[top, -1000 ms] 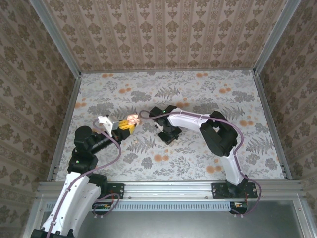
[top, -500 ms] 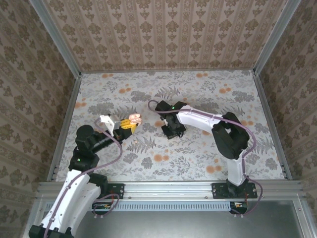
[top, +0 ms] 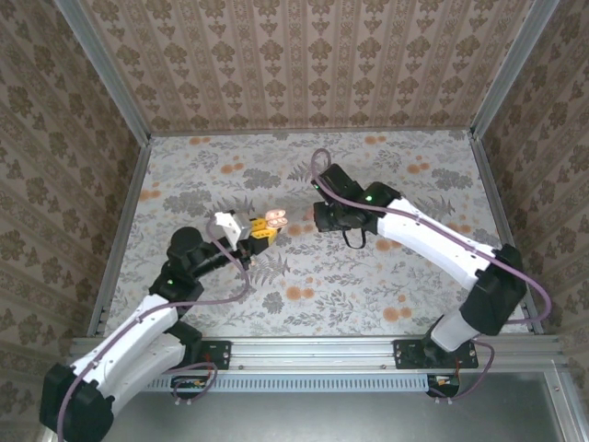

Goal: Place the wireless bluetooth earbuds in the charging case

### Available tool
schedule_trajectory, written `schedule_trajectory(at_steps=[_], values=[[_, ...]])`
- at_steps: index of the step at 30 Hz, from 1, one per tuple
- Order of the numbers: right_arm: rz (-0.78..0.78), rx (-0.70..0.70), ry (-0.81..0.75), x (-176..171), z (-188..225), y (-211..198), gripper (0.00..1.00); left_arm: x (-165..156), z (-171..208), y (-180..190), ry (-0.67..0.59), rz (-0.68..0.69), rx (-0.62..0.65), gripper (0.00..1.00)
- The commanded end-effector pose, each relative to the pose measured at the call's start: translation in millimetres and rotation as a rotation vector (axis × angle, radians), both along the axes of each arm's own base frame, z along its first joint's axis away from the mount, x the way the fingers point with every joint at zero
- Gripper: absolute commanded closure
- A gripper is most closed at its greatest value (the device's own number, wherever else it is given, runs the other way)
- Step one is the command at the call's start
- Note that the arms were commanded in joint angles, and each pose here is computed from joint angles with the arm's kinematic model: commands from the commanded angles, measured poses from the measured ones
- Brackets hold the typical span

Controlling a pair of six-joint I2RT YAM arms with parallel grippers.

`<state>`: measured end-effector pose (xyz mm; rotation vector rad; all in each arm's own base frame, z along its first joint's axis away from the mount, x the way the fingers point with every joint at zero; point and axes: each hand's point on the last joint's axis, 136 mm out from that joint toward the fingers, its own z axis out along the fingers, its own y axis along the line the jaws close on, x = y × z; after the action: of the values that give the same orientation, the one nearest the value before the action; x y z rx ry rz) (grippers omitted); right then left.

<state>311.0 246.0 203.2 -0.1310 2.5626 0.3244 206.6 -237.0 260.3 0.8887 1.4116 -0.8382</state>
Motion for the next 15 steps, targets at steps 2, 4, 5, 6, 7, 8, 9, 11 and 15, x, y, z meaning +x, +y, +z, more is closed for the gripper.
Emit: schedule_trajectory(at_steps=[2, 4, 5, 6, 7, 8, 9, 11, 15], values=[[-0.111, 0.108, -0.142, 8.2, 41.6, -11.4, 0.83, 15.2, 24.4, -9.5, -0.157, 0.082, -0.010, 1.00], [-0.120, 0.132, -0.181, 8.2, 53.7, -11.3, 0.83, 19.5, 26.3, -16.9, -0.170, 0.091, -0.014, 1.00], [-0.122, 0.158, -0.214, 5.8, 67.0, -12.4, 0.83, 22.1, 27.1, -20.2, -0.173, 0.096, -0.017, 1.00], [-0.122, 0.171, -0.232, 4.8, 74.1, -12.5, 0.83, 24.6, 27.1, -23.2, -0.172, 0.100, -0.015, 1.00], [-0.121, 0.184, -0.248, 3.3, 79.7, -11.6, 0.83, 27.3, 27.0, -26.7, -0.166, 0.103, -0.013, 1.00], [-0.119, 0.198, -0.262, 1.9, 85.4, -10.5, 0.83, 29.6, 27.5, -30.3, -0.166, 0.104, -0.013, 1.00], [-0.116, 0.206, -0.271, 0.8, 88.3, -9.3, 0.83, 30.6, 27.9, -33.3, -0.167, 0.102, -0.017, 1.00], [-0.106, 0.227, -0.280, -2.3, 93.6, -4.7, 0.82, 33.5, 30.0, -38.6, -0.172, 0.102, -0.029, 1.00], [-0.078, 0.266, -0.281, -8.6, 97.8, 8.9, 0.83, 37.2, 33.8, -47.5, -0.180, 0.092, -0.040, 1.00]])
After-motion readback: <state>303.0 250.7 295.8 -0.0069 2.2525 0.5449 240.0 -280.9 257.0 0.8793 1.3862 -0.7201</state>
